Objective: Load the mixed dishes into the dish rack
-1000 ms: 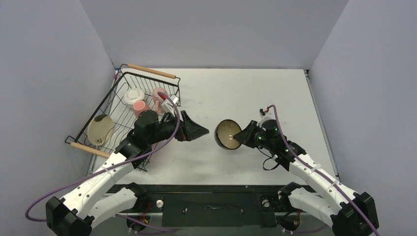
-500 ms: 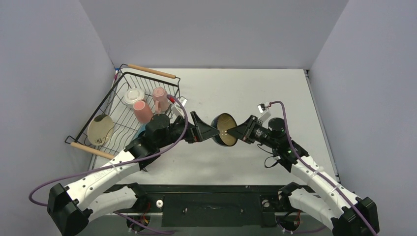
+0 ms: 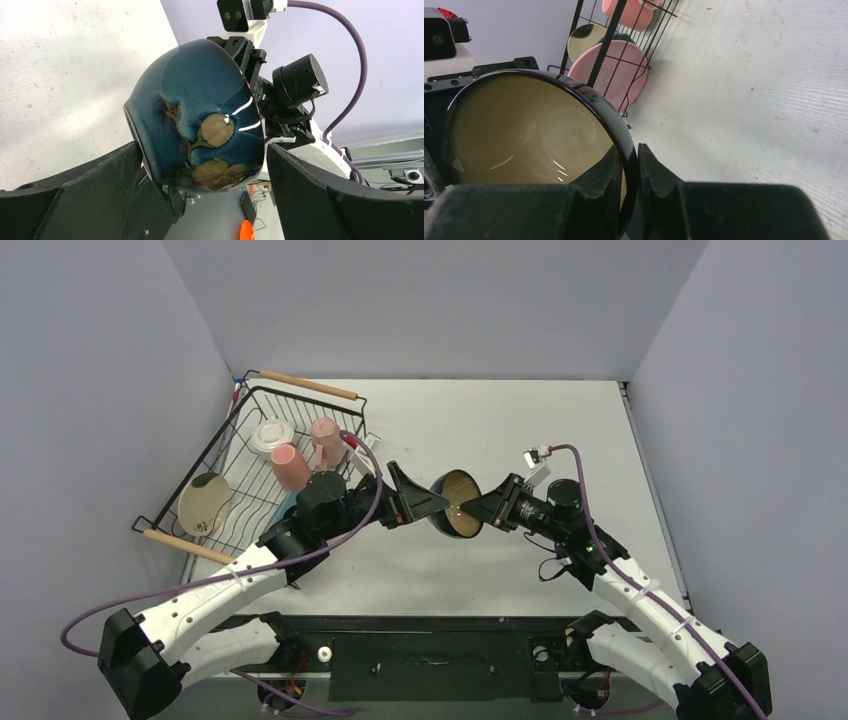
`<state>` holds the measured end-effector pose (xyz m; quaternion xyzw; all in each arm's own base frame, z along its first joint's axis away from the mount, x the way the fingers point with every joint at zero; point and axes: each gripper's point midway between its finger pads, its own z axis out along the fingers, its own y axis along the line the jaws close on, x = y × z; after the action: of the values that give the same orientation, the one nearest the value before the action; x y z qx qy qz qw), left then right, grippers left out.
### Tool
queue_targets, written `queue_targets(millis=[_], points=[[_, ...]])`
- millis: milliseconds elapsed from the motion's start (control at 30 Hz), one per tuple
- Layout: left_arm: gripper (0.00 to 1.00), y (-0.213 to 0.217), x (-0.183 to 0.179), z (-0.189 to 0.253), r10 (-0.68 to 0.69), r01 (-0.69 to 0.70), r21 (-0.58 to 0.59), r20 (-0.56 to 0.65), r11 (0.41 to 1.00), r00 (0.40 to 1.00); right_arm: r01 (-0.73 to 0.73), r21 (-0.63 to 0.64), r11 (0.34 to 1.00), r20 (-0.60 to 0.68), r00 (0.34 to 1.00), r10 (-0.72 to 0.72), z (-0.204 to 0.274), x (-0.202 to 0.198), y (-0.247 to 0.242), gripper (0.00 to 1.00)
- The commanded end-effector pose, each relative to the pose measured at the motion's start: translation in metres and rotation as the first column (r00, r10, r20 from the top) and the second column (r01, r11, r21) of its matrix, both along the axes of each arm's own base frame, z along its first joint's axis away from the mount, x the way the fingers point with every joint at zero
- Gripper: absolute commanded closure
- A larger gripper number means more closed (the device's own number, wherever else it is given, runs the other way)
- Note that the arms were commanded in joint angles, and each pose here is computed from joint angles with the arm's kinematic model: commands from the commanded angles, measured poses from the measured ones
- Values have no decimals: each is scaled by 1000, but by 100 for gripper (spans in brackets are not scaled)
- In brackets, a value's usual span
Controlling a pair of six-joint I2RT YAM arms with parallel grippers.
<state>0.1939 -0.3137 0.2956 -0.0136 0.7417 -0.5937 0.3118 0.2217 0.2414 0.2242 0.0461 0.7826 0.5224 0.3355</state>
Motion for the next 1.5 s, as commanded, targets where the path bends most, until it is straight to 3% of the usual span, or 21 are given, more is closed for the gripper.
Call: queue_targets(millis=[0,200,300,500,733,967,1000,1167,1467], points=[[6,-8,-8,24,-47,50,-56,49,997,998,-13,107,994,189,982,-7,66,3,2,100],[3,-16,-12,18,-72,74,-31,52,997,996,7,64,998,192,981,-19,63,5,-1,100],[9,-22,-11,16,-83,84,-16,54,996,995,17,50,999,198,980,-26,61,4,-3,100],[41,-23,-9,18,-81,82,-12,81,997,993,27,41,999,199,979,-35,55,2,-5,100],[64,-12,-12,26,-54,55,-8,131,998,990,-1,57,998,201,980,-10,54,1,3,100],[94,-2,-11,29,-21,18,21,173,1000,985,-37,35,999,227,974,28,61,4,16,100],[99,0,-10,28,-8,4,26,172,1000,985,-46,29,999,226,973,38,61,2,19,98],[100,10,-7,32,41,-46,21,186,999,982,-78,-3,997,230,970,76,63,6,29,86],[100,35,-4,37,134,-149,59,211,987,968,-83,-17,996,220,972,85,64,15,38,40]])
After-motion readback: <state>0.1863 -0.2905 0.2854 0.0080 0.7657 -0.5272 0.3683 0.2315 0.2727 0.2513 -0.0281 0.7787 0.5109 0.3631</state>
